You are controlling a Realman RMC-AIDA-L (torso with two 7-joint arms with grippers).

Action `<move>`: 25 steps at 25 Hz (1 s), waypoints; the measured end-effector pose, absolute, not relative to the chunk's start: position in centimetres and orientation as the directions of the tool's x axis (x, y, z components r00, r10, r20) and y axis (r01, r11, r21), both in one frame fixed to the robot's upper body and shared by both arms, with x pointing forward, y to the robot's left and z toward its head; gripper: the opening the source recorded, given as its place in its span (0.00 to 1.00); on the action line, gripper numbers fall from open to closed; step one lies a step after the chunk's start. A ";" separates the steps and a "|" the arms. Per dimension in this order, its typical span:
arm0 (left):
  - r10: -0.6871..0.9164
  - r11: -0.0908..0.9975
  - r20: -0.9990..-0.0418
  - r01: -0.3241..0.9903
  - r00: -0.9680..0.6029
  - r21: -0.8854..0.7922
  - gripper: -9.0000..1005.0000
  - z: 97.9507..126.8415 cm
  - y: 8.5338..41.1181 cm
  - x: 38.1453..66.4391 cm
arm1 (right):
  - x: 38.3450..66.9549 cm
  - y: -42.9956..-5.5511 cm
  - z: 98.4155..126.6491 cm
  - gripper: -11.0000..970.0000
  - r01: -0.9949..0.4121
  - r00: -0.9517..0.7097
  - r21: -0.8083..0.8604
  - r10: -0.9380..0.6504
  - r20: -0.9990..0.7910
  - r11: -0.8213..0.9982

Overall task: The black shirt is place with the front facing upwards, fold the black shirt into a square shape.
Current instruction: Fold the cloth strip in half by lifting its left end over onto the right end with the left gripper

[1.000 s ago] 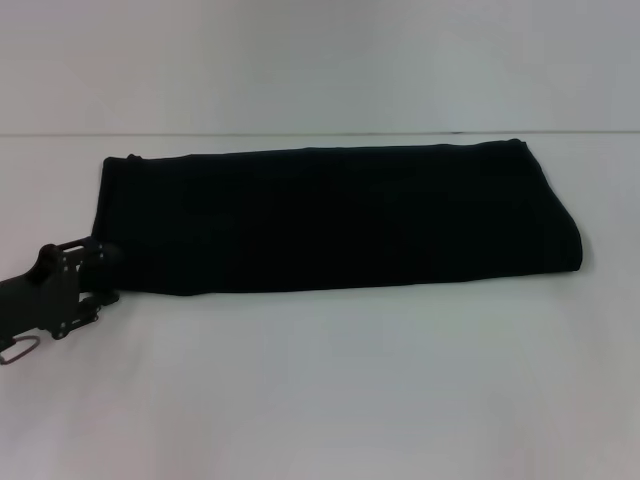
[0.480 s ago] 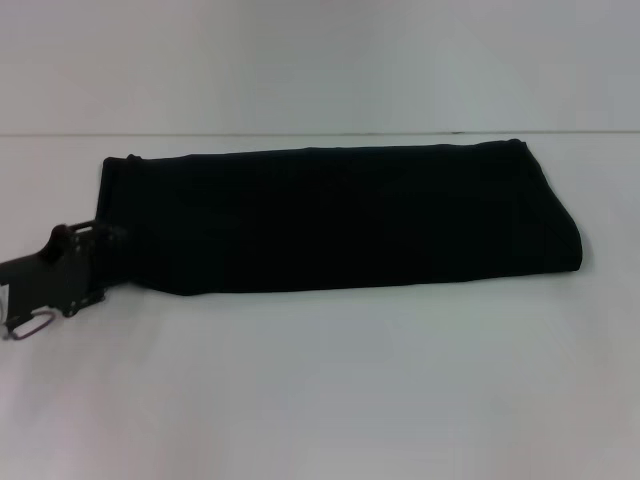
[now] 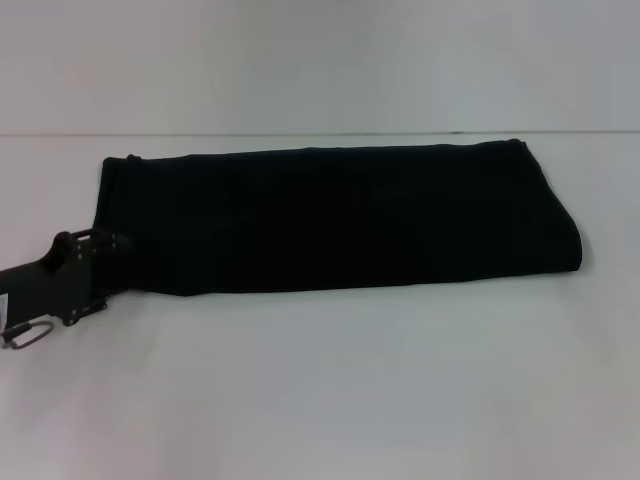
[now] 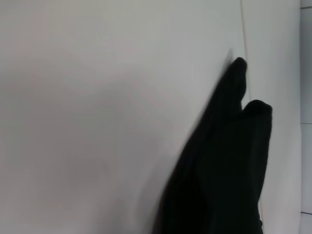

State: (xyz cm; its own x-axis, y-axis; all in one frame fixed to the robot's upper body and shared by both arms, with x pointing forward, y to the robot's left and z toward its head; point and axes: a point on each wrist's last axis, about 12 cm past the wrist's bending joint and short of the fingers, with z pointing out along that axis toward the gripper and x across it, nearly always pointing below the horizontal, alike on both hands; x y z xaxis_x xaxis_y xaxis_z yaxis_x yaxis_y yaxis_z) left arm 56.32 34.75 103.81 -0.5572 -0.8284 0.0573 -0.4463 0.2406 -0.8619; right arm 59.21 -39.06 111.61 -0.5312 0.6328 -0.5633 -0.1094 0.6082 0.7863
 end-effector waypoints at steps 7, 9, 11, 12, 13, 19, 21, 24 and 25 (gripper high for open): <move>-0.836 0.252 0.045 -0.457 -0.546 -0.853 0.63 103.7 34.7 56.7 | 59.2 -39.0 111.6 0.76 -0.109 -0.531 0.787 0.634 -0.563 0.607; -0.842 0.256 0.040 -0.463 -0.539 -0.849 0.63 103.7 34.5 57.0 | 59.2 -39.0 111.6 0.76 -0.109 -0.531 0.787 0.634 -0.563 0.607; -0.847 0.260 0.031 -0.463 -0.531 -0.848 0.63 103.7 34.4 57.4 | 59.2 -39.1 111.6 0.76 -0.109 -0.530 0.787 0.634 -0.563 0.607; -0.848 0.261 0.027 -0.462 -0.529 -0.848 0.63 103.8 34.3 57.6 | 59.2 -39.1 111.6 0.76 -0.109 -0.531 0.787 0.634 -0.563 0.607; -0.850 0.263 0.022 -0.460 -0.526 -0.848 0.63 103.8 34.2 57.7 | 59.2 -39.1 111.6 0.76 -0.109 -0.531 0.787 0.634 -0.563 0.607; -0.851 0.280 -0.002 -0.450 -0.526 -0.848 0.63 104.1 33.8 58.6 | 59.2 -39.0 111.6 0.76 -0.110 -0.533 0.788 0.633 -0.561 0.606; -0.852 0.283 -0.006 -0.451 -0.524 -0.847 0.63 104.1 33.8 58.6 | 59.1 -39.0 111.6 0.76 -0.111 -0.533 0.788 0.633 -0.561 0.605; -0.853 0.283 -0.005 -0.454 -0.521 -0.845 0.63 104.0 33.8 58.6 | 59.1 -39.0 111.5 0.76 -0.111 -0.534 0.789 0.633 -0.561 0.605; -0.853 0.284 -0.006 -0.454 -0.522 -0.845 0.63 104.0 33.8 58.5 | 59.1 -39.0 111.5 0.76 -0.111 -0.534 0.789 0.633 -0.560 0.605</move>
